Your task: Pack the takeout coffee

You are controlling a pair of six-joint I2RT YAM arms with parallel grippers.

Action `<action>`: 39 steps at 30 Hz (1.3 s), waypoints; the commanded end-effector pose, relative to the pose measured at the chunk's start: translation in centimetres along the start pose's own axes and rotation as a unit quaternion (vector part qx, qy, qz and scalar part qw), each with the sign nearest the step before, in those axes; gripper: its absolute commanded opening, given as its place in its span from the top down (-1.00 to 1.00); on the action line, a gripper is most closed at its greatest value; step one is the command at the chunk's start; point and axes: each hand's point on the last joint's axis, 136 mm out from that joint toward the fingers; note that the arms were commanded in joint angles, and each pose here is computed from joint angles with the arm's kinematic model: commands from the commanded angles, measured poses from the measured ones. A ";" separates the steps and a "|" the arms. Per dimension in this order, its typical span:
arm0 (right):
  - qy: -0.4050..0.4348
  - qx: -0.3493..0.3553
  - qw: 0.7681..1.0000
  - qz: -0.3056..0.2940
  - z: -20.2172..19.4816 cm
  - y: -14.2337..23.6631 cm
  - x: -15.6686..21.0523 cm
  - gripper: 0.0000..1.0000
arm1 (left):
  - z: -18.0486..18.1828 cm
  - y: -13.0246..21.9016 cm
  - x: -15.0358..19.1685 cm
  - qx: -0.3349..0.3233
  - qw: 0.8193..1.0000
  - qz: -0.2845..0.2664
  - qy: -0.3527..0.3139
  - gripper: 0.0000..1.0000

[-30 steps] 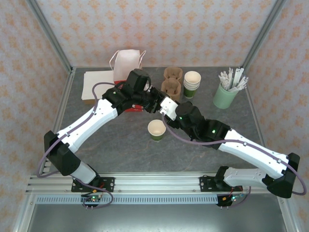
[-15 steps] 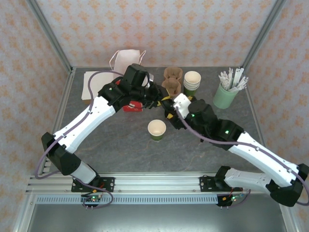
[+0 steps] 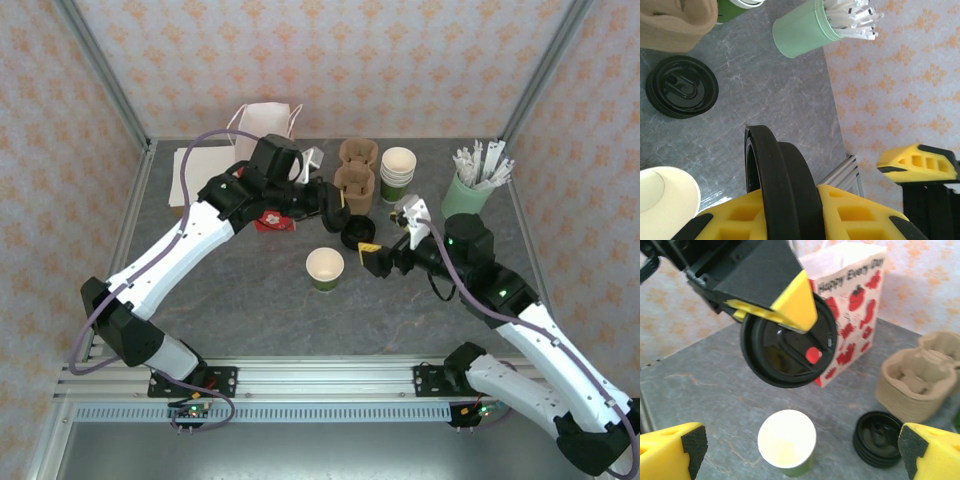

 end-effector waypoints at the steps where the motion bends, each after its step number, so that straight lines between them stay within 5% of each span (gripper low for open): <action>1: 0.046 -0.030 0.993 -0.104 1.1 0.2 -3.5 -0.98 | -2.4 1.6 0.0 0.051 0.997 -0.014 -0.064 0.95; 15: 0.195 -0.016 0.976 -0.095 0.5 -2.1 -2.7 -0.99 | -3.5 2.1 1.7 0.081 0.991 0.013 -0.104 0.96; 39: 0.192 -0.063 0.974 -0.098 1.1 -4.1 -4.7 -0.91 | -4.1 2.3 3.2 0.083 0.986 0.033 -0.142 0.98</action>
Point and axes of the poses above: each hand's point on the last joint's axis, 136 mm out from that joint toward the fingers, its own y axis back along the fingers, its own z axis along the line the jaws close on, x = y × z, and after that the axes turned 11 degrees about y, right-handed
